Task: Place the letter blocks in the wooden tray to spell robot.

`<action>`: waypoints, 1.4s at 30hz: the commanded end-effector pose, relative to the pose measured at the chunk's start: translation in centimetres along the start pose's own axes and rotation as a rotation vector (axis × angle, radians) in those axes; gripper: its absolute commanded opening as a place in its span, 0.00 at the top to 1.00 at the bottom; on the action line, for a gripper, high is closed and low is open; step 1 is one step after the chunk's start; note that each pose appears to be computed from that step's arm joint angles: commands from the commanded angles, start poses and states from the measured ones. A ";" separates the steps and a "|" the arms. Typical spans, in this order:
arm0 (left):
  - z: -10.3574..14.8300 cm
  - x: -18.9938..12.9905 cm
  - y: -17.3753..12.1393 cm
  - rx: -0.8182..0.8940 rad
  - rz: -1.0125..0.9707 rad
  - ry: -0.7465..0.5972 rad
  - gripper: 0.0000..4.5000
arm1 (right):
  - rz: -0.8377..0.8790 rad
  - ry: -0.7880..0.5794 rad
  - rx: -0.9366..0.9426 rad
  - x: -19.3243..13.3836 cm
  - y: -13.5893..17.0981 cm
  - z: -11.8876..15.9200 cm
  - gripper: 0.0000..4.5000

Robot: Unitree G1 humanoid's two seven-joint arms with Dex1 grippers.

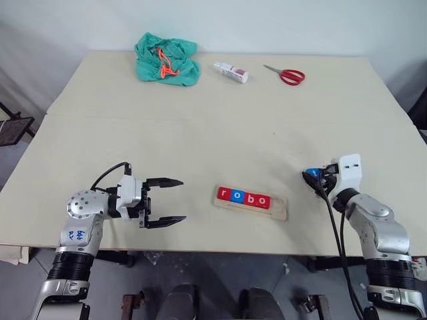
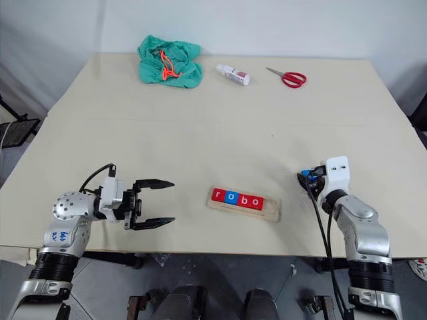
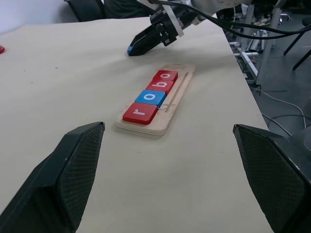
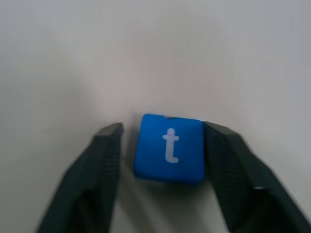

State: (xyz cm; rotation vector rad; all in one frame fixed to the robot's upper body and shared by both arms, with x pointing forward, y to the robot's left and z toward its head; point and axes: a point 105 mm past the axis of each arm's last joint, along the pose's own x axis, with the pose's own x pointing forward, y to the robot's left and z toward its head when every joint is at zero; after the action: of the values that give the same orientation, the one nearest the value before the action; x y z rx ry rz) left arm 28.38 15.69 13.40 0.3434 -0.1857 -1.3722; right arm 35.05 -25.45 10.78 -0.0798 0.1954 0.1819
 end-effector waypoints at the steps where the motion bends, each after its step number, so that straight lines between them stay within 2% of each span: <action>1: 0.9 -0.1 0.2 0.038 0.004 -0.013 0.00 | -0.021 -0.004 0.012 -0.7 -0.2 0.0 0.67; 9: 0.9 0.3 0.9 0.039 -0.031 -0.019 0.00 | -0.119 -0.092 0.056 -3.8 1.1 2.2 0.67; 17: 0.8 0.6 1.2 0.031 -0.064 -0.024 0.00 | -0.118 -0.037 0.112 -7.7 4.9 0.8 0.67; 26: 0.6 0.9 1.4 0.026 -0.086 -0.032 0.00 | -0.139 0.014 0.159 -8.8 5.7 -1.0 0.67; 35: 0.6 0.8 1.4 0.028 -0.081 -0.033 0.00 | -0.131 0.000 0.168 -9.0 5.6 -1.1 0.01; 38: 0.5 0.9 1.4 0.029 -0.077 -0.036 0.00 | -0.103 -0.047 0.177 -9.4 5.1 -0.3 0.01; 42: 0.5 1.1 1.5 0.029 -0.076 -0.039 0.00 | 0.023 -0.032 0.100 -9.9 4.7 -0.1 0.01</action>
State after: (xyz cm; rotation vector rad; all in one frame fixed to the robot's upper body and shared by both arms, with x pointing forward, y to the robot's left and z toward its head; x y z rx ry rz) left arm 29.74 14.82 13.85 0.3348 -0.2011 -1.4595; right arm 24.93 -22.28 11.60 0.0398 0.2031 0.1474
